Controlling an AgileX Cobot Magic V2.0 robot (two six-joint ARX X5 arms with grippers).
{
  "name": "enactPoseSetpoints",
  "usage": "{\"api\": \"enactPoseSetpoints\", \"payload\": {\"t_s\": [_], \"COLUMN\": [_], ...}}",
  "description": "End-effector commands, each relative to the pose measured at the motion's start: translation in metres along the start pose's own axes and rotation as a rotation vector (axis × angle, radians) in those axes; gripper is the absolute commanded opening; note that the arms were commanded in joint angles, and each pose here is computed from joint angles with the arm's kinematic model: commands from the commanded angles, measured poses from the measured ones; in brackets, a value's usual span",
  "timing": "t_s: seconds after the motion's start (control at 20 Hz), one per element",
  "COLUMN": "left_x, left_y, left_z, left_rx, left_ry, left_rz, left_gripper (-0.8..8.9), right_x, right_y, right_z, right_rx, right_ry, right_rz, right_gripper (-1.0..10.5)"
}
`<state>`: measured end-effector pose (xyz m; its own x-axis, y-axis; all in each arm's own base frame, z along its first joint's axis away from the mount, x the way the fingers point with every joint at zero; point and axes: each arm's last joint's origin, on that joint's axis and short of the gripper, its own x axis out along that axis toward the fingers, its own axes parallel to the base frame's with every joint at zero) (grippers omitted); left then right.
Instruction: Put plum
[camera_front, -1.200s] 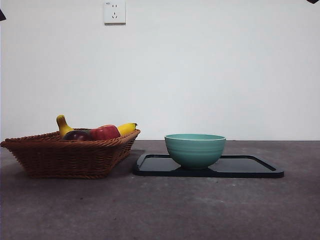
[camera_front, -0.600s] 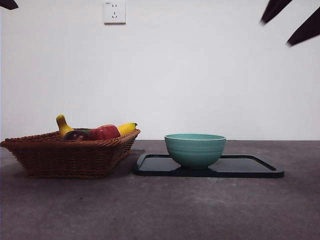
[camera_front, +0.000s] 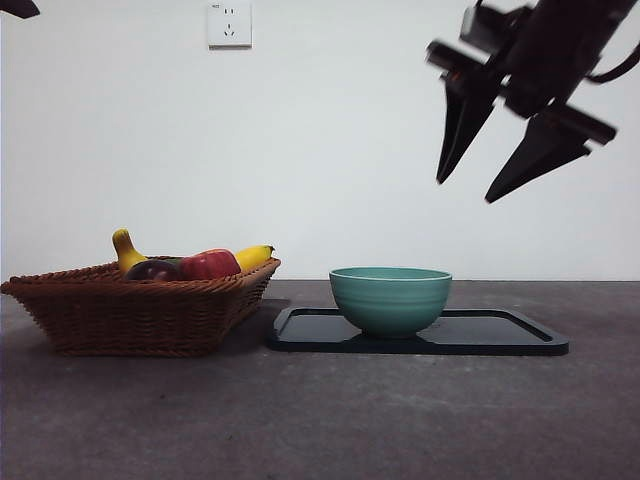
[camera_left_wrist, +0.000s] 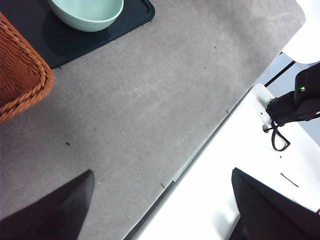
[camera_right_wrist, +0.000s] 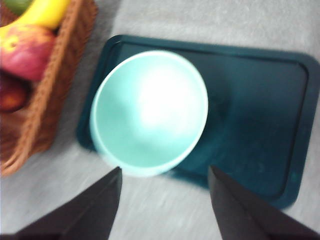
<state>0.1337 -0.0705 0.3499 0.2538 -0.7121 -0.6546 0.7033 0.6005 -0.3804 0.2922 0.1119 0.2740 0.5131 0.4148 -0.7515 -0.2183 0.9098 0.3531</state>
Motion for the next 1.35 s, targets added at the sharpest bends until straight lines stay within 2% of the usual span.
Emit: {"api": "enactPoseSetpoints", "payload": {"t_s": [0.05, 0.25, 0.5, 0.6, 0.65, 0.8, 1.05, 1.35], "left_x": [-0.002, -0.002, -0.002, -0.002, -0.002, -0.002, -0.003, -0.003], "left_y": [-0.002, -0.002, -0.002, -0.002, -0.002, -0.002, -0.002, -0.003], "left_z": [0.004, 0.004, 0.004, 0.004, 0.004, 0.004, 0.004, 0.003], "left_rx": [0.031, 0.03, 0.03, 0.03, 0.03, 0.029, 0.029, 0.031], "left_ry": [-0.016, -0.015, -0.015, -0.015, -0.015, -0.014, -0.014, -0.016], "left_rz": [-0.006, -0.006, -0.006, -0.006, -0.006, -0.006, -0.006, -0.006], "left_gripper": [4.32, 4.32, 4.32, 4.32, 4.32, 4.32, 4.32, 4.32], "right_x": [0.02, 0.058, 0.101, 0.109, 0.111, 0.111, 0.103, 0.034], "right_y": [-0.002, -0.009, -0.021, -0.024, -0.025, -0.024, -0.021, 0.001], "right_z": [0.013, 0.02, 0.015, 0.012, 0.012, 0.015, 0.022, 0.036], "right_rx": [-0.032, -0.028, -0.02, -0.018, -0.02, -0.027, -0.032, -0.077], "right_ry": [0.003, 0.02, 0.057, 0.07, 0.07, 0.039, 0.006, -0.116], "right_rz": [-0.021, -0.027, -0.053, -0.064, -0.064, -0.067, -0.069, -0.031], "right_gripper": [2.7, 2.7, 2.7, 2.2, 1.6, 0.1, 0.1, 0.1]}}
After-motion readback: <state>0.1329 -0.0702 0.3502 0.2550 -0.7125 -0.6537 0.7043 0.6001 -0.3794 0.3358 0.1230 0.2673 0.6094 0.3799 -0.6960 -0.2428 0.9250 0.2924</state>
